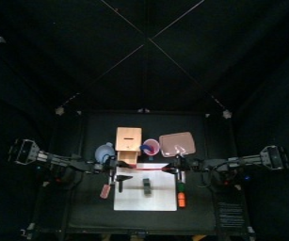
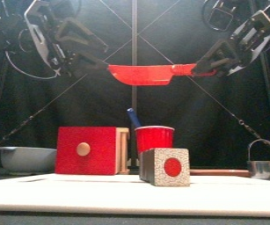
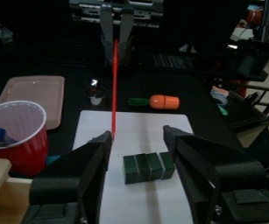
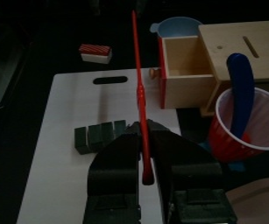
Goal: Place sushi on board then cut the sushi with the knife then place the pieces on the plate
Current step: Grasp knife edge with left hand
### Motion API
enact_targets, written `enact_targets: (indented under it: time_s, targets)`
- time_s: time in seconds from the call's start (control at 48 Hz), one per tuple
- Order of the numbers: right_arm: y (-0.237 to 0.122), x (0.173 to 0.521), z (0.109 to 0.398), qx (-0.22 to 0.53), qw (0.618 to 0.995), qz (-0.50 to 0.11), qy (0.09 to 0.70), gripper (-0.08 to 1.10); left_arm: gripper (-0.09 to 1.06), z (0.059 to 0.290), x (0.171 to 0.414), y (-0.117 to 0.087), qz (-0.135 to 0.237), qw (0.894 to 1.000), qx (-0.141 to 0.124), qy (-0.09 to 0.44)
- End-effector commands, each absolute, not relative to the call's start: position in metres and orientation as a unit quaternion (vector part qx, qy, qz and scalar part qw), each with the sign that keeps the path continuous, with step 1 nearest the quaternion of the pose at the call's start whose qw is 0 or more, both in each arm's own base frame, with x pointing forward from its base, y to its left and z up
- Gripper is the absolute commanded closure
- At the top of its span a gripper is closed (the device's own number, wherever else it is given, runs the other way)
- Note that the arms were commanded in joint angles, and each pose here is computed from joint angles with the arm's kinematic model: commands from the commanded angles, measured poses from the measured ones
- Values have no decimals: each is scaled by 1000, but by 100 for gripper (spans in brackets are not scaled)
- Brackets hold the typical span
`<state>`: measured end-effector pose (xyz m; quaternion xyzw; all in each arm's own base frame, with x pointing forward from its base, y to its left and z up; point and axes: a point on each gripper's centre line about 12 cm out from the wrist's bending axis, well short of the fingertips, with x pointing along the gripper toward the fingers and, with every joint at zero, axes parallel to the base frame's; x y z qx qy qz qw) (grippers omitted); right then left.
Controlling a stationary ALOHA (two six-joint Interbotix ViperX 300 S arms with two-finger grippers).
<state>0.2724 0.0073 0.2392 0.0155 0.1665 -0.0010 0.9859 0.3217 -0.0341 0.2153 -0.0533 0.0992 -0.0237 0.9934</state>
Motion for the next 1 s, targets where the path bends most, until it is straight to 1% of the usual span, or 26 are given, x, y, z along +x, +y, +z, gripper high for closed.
enact_targets:
  time_s: [0.021, 0.167, 0.333, 0.396, 0.5, 0.542, 0.646, 0.75, 0.833, 0.958, 1.0]
  targets:
    - [10, 274, 245, 17, 988, 3, 155, 60, 10, 226, 331, -32, -19, 995, -55, 80]
    - [11, 273, 242, 17, 987, 4, 160, 60, 11, 223, 340, -26, -8, 995, -55, 85]
    - [10, 273, 236, 17, 986, 3, 168, 60, 13, 213, 356, -27, -8, 993, -55, 109]
    - [10, 273, 235, 17, 985, 3, 170, 60, 17, 210, 363, -28, -8, 991, -55, 125]
    - [11, 273, 235, 17, 985, 3, 171, 60, 28, 204, 371, -30, -12, 986, -52, 159]
    - [11, 272, 234, 20, 985, 3, 171, 60, 33, 204, 372, -28, -9, 985, -53, 165]
    - [10, 272, 234, 21, 985, 1, 172, 60, 40, 209, 373, -28, -12, 987, -47, 156]
    - [10, 272, 233, 22, 985, 2, 173, 60, 40, 214, 371, -28, -16, 989, -42, 143]
    - [10, 272, 231, 22, 984, 1, 176, 60, 41, 212, 369, -28, -16, 988, -41, 146]
    - [11, 273, 225, 23, 982, 1, 187, 60, 45, 212, 369, -28, -16, 988, -42, 147]
    - [10, 274, 225, 23, 982, 1, 187, 60, 48, 209, 368, -30, -17, 987, -41, 153]
